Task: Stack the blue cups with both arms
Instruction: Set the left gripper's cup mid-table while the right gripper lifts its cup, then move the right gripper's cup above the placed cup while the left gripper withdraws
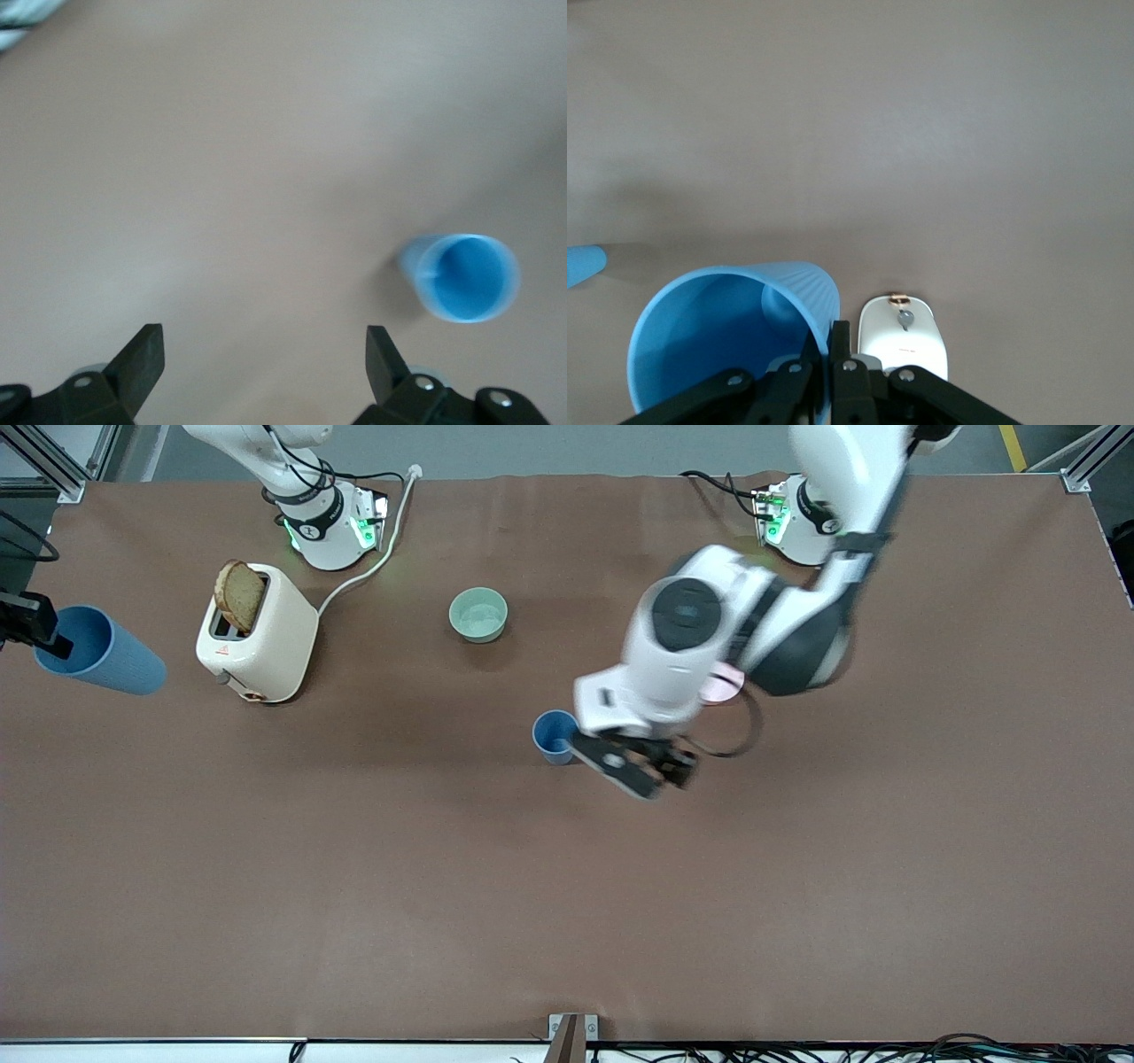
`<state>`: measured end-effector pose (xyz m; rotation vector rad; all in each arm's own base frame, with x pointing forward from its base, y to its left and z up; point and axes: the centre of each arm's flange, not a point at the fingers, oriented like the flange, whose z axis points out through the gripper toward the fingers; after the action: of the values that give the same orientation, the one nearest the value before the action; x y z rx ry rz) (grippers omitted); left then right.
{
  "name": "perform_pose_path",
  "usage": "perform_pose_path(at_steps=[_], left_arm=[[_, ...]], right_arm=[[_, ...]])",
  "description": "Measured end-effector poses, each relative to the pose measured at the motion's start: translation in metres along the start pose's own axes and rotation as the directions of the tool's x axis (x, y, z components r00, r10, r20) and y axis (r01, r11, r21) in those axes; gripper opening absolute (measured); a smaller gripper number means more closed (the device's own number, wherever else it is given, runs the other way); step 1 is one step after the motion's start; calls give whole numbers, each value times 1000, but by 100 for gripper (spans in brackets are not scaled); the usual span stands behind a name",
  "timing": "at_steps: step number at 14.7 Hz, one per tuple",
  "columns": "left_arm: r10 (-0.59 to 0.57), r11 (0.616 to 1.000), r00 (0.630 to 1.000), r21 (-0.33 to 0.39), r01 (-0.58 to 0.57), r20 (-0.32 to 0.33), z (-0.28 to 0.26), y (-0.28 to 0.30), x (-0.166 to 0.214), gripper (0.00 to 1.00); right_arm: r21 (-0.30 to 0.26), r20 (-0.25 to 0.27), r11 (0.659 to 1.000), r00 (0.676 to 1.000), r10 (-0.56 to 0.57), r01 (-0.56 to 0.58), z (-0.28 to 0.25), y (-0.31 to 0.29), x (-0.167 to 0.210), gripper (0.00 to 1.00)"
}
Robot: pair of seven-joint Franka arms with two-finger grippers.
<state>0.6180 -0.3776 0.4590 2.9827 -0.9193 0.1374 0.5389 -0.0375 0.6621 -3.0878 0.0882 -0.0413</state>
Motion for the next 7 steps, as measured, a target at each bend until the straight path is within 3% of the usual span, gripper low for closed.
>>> perform_pose_path(at_steps=[3,7], left_arm=[[-155,988,988,13,155,24,-12,-116,-22,100],[-315,949,942,27,314,111,-16,-201,-60,100]], right_arm=[[5,-35,1000,999,-11,11,11,-48,9,5],[32,-45,999,999,16,-15,54,-146,18,5]])
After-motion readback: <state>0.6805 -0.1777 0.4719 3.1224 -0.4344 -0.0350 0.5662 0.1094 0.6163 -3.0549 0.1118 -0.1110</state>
